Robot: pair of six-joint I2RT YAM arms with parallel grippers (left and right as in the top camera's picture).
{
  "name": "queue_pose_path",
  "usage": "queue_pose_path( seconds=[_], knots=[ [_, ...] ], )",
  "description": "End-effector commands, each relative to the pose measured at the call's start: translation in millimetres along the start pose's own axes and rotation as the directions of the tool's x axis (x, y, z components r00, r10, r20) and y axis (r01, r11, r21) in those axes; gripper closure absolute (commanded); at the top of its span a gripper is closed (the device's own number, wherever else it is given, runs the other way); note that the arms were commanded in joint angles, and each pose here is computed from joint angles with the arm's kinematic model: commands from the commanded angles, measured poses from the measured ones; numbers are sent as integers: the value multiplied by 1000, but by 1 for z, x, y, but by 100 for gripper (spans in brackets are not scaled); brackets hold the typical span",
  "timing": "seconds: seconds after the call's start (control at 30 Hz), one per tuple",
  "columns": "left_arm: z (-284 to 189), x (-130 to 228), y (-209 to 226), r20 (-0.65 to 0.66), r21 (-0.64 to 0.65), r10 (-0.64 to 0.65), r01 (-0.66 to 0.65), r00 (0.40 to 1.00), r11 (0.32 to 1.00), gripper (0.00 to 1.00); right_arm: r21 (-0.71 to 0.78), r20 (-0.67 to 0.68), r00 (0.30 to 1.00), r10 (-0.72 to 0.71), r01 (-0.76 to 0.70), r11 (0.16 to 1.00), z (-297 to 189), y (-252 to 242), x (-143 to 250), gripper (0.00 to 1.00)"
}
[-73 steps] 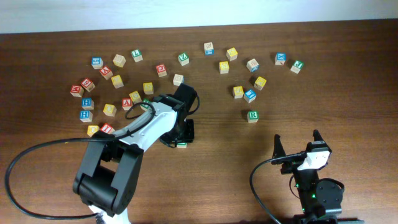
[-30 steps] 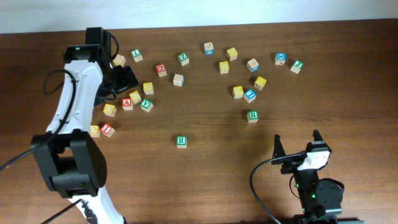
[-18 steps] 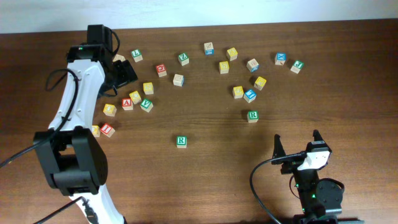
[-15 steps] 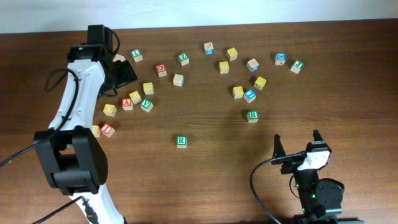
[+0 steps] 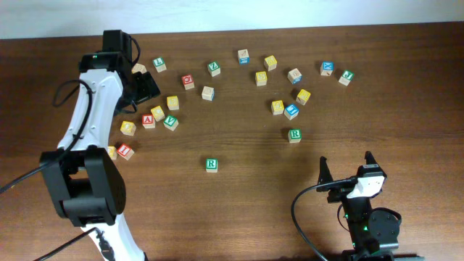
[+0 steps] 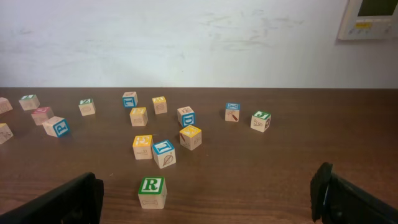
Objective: Spell out RSS
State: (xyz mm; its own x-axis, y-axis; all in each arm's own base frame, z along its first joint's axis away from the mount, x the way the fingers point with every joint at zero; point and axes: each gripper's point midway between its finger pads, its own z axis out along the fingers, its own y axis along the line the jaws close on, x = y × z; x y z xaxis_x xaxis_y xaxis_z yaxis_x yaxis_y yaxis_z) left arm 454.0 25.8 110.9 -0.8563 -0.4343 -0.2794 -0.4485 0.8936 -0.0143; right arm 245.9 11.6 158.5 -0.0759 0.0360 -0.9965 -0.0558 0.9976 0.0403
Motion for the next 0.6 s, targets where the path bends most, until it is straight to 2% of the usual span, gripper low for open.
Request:
queue_pose_path(
  seconds=[0.0,0.3,0.57],
  knots=[
    [2,5,7,-32,-27,3,-4,999,1000,1,13,-5,1000,-3,3,1000,0,-3,3,2],
    [3,18,1,-84,5,11,-11,996,1000,1,13,-6,1000,-3,3,1000,0,-3,3,2],
    [15,32,25,-112,-112,15,-28,994,993,0,13,-5,1000,-3,3,1000,0,-3,3,2]
  ],
)
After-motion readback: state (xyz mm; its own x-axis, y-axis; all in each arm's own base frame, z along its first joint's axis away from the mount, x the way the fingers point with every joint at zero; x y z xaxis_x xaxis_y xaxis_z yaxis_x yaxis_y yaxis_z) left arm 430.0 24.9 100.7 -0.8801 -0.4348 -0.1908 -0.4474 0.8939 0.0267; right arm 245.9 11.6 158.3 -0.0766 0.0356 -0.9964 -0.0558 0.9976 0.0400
